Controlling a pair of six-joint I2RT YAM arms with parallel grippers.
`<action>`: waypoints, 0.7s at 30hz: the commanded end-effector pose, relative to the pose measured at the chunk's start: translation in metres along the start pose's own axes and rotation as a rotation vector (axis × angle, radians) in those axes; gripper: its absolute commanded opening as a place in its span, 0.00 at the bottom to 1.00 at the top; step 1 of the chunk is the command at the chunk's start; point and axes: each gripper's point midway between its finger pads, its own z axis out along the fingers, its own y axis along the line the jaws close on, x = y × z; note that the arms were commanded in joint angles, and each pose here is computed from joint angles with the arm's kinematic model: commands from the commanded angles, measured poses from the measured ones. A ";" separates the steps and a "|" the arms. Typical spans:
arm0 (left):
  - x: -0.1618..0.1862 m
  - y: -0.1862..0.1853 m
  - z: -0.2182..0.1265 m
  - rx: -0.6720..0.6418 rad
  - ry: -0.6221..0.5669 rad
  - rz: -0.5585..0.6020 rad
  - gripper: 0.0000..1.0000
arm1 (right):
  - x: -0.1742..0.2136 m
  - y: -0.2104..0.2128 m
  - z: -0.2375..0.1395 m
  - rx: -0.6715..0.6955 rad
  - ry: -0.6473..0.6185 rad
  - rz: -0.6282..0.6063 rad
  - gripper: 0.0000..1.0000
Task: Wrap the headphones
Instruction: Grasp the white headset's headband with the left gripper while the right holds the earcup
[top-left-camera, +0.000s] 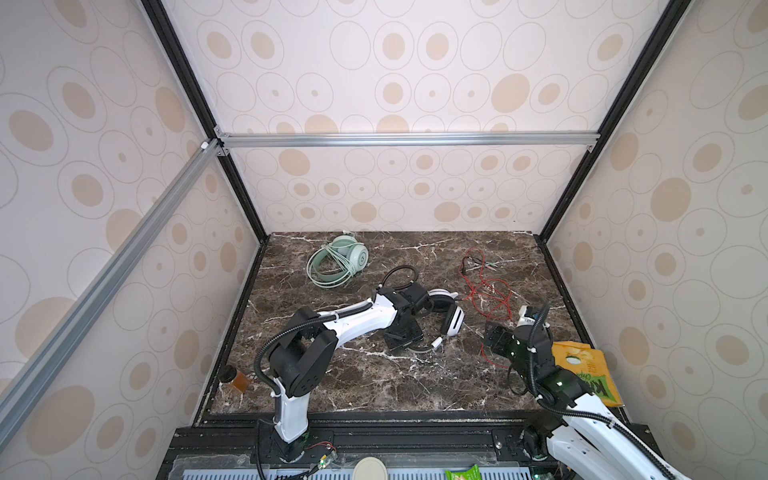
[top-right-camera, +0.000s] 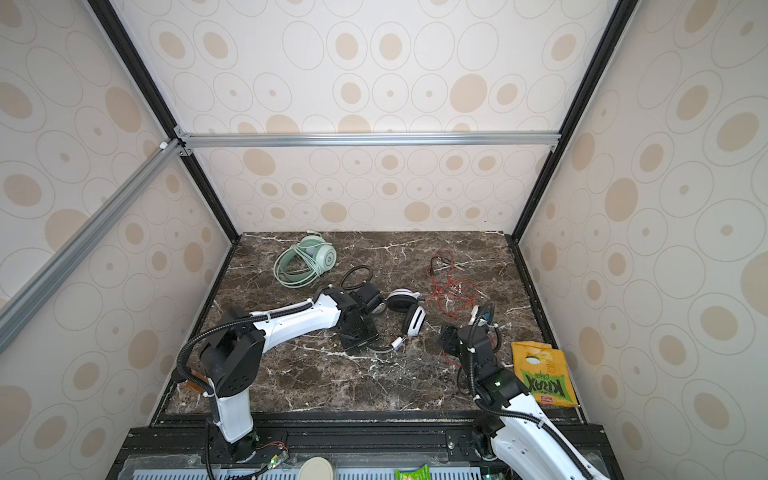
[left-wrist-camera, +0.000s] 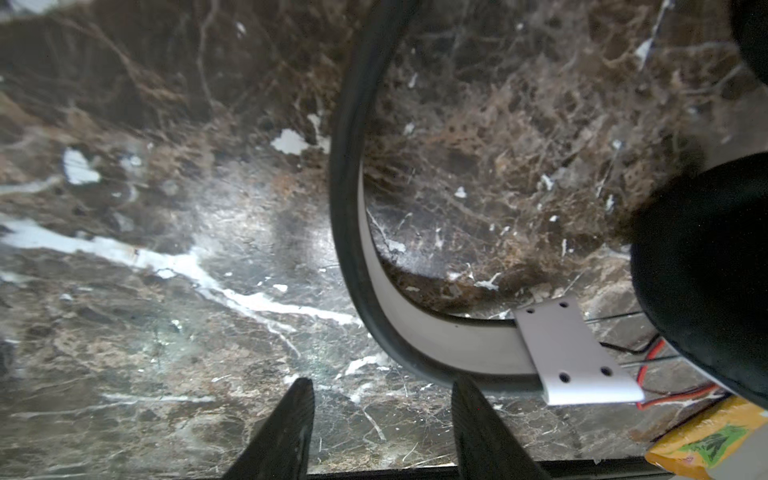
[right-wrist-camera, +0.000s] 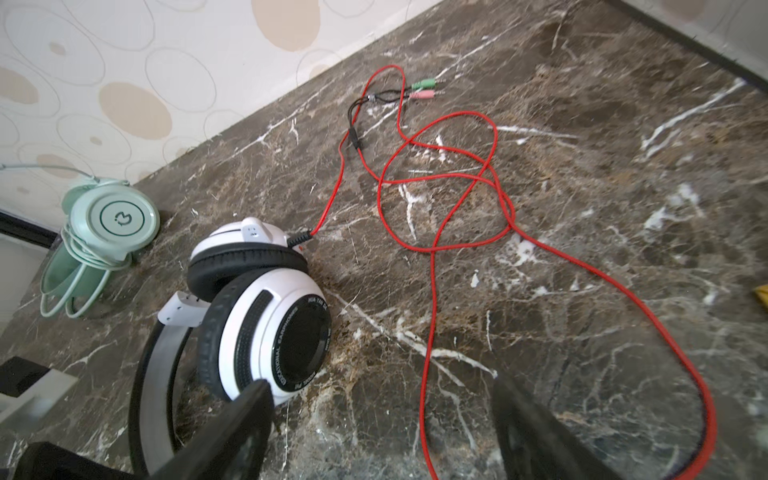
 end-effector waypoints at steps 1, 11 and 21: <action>-0.011 0.004 0.005 -0.057 -0.022 -0.038 0.54 | 0.005 -0.015 -0.002 0.047 -0.010 -0.019 0.84; -0.025 0.009 0.027 -0.088 -0.036 -0.053 0.49 | 0.012 -0.008 0.004 0.017 0.023 -0.005 0.84; -0.025 0.030 0.051 -0.186 -0.009 -0.037 0.31 | 0.007 -0.011 -0.001 0.028 -0.002 -0.007 0.84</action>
